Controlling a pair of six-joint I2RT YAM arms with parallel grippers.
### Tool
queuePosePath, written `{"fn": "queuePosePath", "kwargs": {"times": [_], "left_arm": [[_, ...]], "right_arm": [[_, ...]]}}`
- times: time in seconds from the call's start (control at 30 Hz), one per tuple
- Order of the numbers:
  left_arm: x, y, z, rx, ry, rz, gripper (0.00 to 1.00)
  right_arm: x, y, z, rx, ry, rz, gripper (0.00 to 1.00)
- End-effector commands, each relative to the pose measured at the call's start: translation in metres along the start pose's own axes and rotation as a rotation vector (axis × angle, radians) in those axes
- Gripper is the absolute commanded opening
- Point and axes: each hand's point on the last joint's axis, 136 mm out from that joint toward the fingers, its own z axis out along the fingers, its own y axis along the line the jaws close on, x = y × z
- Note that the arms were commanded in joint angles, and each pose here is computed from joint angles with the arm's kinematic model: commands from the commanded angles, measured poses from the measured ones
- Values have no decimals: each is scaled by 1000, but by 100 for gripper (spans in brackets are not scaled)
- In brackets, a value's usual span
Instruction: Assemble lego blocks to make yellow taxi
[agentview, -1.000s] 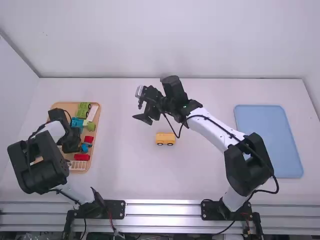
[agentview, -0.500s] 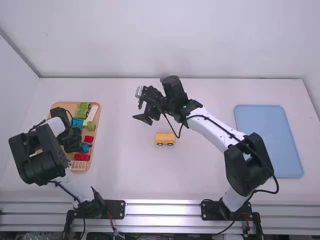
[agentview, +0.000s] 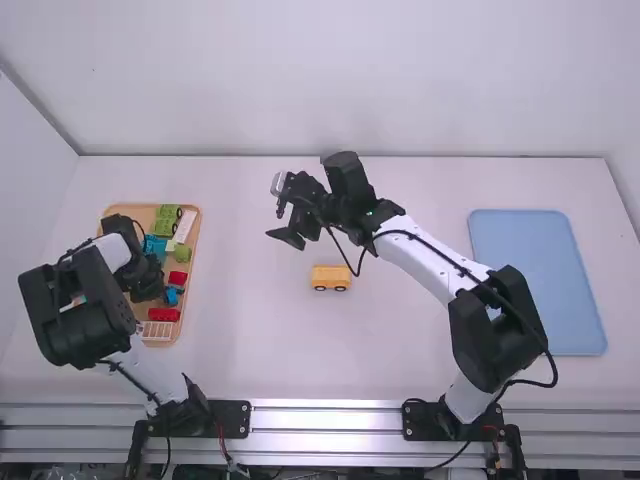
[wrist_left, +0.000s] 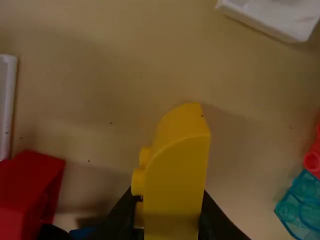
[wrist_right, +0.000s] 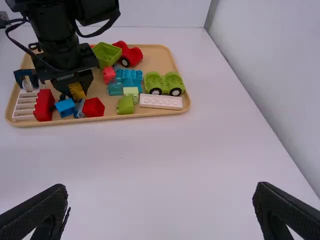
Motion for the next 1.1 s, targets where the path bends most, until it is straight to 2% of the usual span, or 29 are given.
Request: {"fn": "queuePosePath", "kwargs": {"times": [0.0, 0.17, 0.33, 0.5, 0.6, 0.7, 0.83, 0.9, 0.97, 1.03, 1.07], "left_arm": [[1, 0, 1, -10, -3, -34, 18], [-2, -1, 1, -8, -13, -8, 18], [-13, -17, -9, 53, -19, 170, 18], [-32, -37, -58, 127, -87, 364, 11], [-37, -41, -96, 182, -168, 441, 4], [-30, -49, -130, 284, -227, 561, 2], [22, -70, -188, 555, -300, 993, 2], [65, -72, -215, 710, -317, 1242, 2], [93, -70, -227, 788, -331, 1379, 2], [142, -61, -236, 877, -351, 1606, 2], [142, -61, -236, 877, -351, 1606, 2]], "right_arm": [[-8, -5, 0, 11, -10, -7, 99], [-8, -5, 0, 11, -9, -7, 99], [-4, -12, -2, 37, 2, 1, 99], [-3, -17, -5, 48, 1, 18, 99], [-5, -27, -9, 74, -21, 111, 99], [-5, -37, -15, 97, -35, 169, 99], [-7, -40, -24, 53, -77, 230, 99], [-6, -37, -30, -10, -109, 241, 99], [-7, -38, -30, -42, -135, 276, 99], [-2, -45, -29, -90, -179, 376, 99], [-2, -45, -29, -90, -179, 376, 99]]}}
